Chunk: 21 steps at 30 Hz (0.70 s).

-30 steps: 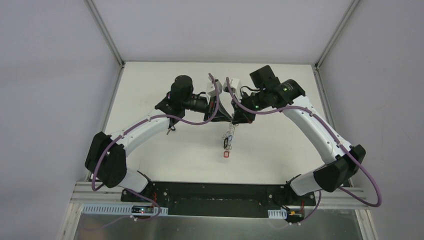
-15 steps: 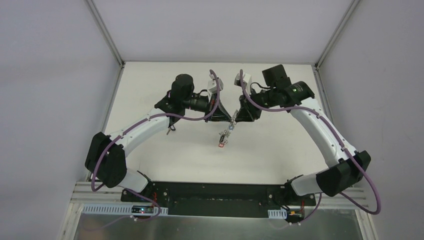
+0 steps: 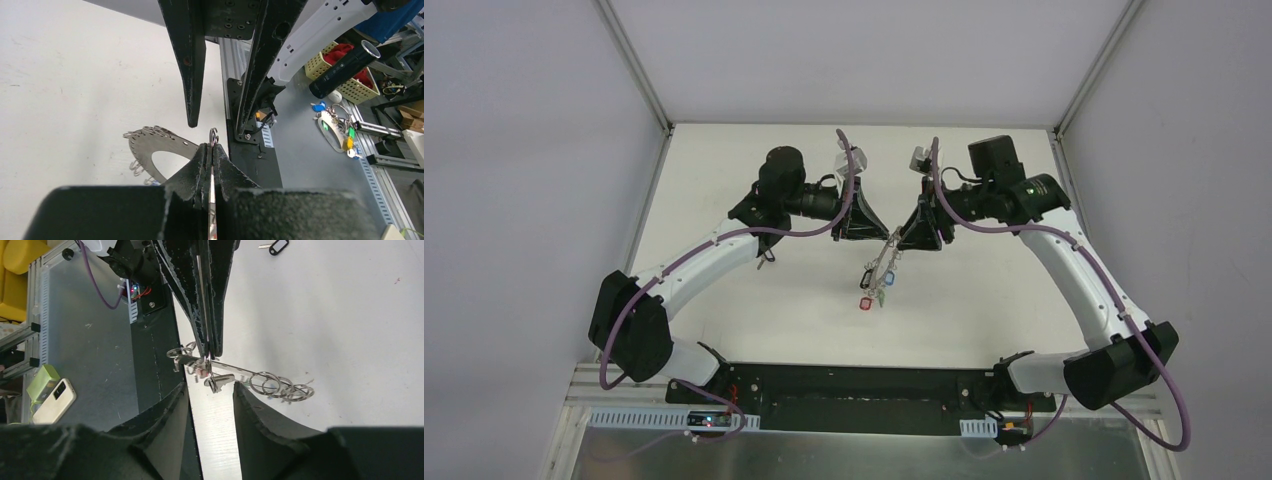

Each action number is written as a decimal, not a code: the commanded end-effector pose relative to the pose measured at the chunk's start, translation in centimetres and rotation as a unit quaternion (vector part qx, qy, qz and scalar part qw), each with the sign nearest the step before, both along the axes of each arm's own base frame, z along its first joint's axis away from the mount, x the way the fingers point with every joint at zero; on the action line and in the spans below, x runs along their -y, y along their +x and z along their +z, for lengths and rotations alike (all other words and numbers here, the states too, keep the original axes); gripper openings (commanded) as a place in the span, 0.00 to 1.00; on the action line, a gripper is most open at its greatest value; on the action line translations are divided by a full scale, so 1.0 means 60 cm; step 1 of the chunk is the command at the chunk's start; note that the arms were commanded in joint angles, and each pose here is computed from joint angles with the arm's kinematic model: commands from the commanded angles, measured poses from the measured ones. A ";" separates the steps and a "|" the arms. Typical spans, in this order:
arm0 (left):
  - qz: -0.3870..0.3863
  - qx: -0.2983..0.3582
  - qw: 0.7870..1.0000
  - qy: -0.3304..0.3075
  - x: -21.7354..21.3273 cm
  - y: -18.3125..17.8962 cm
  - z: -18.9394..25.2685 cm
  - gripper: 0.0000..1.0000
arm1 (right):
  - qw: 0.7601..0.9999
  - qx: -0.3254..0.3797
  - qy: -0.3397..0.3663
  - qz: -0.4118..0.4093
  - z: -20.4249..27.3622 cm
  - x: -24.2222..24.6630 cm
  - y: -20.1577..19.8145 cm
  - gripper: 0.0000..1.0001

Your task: Put the keys on the keyring

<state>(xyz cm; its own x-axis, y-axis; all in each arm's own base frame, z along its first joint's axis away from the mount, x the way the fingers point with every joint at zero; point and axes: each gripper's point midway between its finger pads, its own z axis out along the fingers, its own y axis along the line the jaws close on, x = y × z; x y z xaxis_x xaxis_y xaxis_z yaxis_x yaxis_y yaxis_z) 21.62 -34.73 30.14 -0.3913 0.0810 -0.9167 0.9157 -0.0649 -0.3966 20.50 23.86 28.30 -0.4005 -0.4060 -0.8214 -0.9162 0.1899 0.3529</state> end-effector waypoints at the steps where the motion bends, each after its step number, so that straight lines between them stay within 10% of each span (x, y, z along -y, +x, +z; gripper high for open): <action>1: -0.010 0.036 0.998 -0.041 -0.004 -0.019 0.059 0.00 | 0.999 0.015 0.040 0.027 0.027 -0.006 -0.016 0.41; 10: -0.010 0.033 0.998 -0.051 -0.002 -0.019 0.069 0.00 | 0.999 0.009 0.041 0.022 0.015 -0.010 -0.008 0.11; 21: -0.013 0.024 0.997 -0.072 0.000 -0.021 0.083 0.00 | 0.999 0.001 0.051 0.018 0.004 -0.010 -0.011 0.00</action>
<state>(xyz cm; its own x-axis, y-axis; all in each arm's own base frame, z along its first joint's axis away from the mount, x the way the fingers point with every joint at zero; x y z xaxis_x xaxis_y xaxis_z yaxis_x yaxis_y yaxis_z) 21.53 -34.91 31.38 -0.4234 0.0425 -0.9049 0.9015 -0.0788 -0.4255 20.11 24.43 27.46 -0.4182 -0.3720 -0.8287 -0.9080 0.1475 0.3921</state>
